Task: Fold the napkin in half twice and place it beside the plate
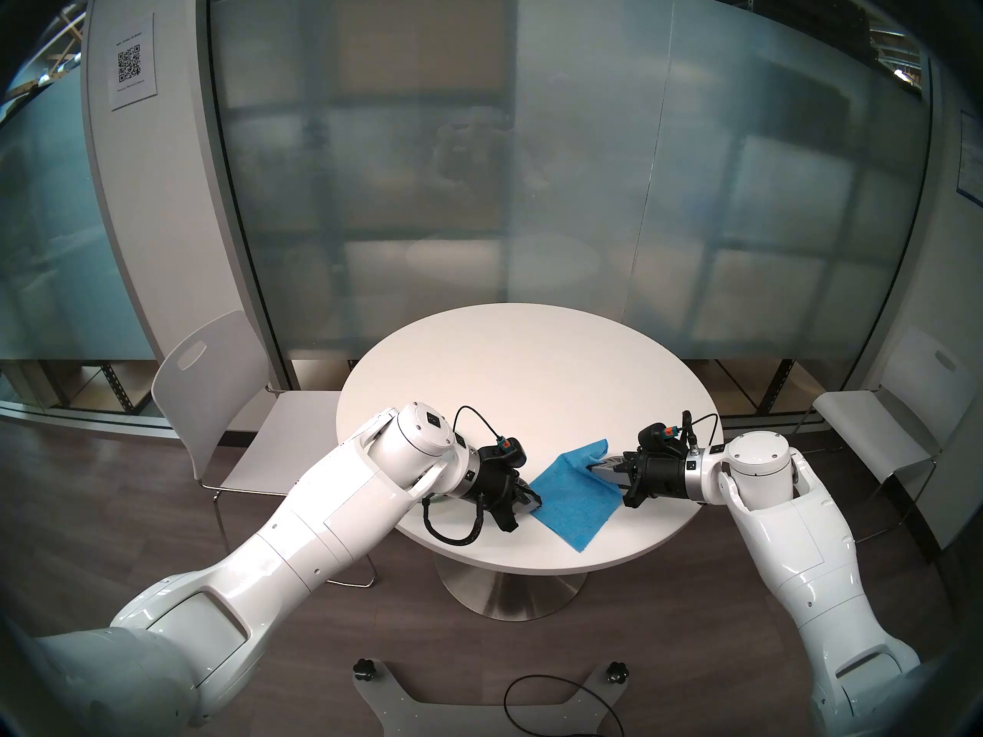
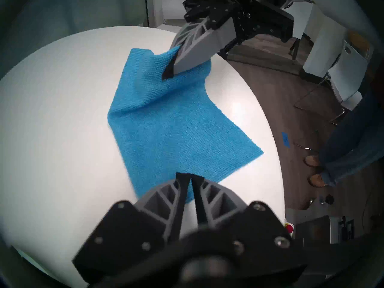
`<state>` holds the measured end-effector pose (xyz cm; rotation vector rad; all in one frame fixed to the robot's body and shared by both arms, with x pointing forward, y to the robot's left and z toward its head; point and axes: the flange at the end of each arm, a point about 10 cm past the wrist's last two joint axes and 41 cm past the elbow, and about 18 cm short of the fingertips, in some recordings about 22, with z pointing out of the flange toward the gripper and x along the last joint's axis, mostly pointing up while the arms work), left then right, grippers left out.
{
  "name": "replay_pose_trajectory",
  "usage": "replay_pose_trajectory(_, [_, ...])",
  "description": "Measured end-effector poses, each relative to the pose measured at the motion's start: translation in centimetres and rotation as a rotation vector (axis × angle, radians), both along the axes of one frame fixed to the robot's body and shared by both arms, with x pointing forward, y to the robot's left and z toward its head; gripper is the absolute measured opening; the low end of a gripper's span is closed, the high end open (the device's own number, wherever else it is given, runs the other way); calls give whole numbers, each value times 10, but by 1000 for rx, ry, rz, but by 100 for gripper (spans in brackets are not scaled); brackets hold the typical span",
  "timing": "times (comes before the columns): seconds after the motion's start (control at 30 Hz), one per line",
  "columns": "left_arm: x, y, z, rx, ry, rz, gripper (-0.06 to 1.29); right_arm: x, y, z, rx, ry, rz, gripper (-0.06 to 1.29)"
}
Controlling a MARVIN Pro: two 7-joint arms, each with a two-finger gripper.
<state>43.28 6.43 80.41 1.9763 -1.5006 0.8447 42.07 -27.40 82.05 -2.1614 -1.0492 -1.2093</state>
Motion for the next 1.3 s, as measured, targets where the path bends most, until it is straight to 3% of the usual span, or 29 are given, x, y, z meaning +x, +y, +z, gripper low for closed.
replay_pose_trajectory(0.47, [0, -6, -3, 5, -11, -1, 25, -21, 19, -10, 19, 44, 75, -3])
replay_pose_trajectory(0.8, [-2, -8, -2, 3, -18, -6, 25, -31, 20, -8, 18, 55, 98, -3])
replay_pose_trajectory(1.3, [-19, -1, -11, 70, -10, -88, 25, -40, 18, -11, 14, 64, 94, -3])
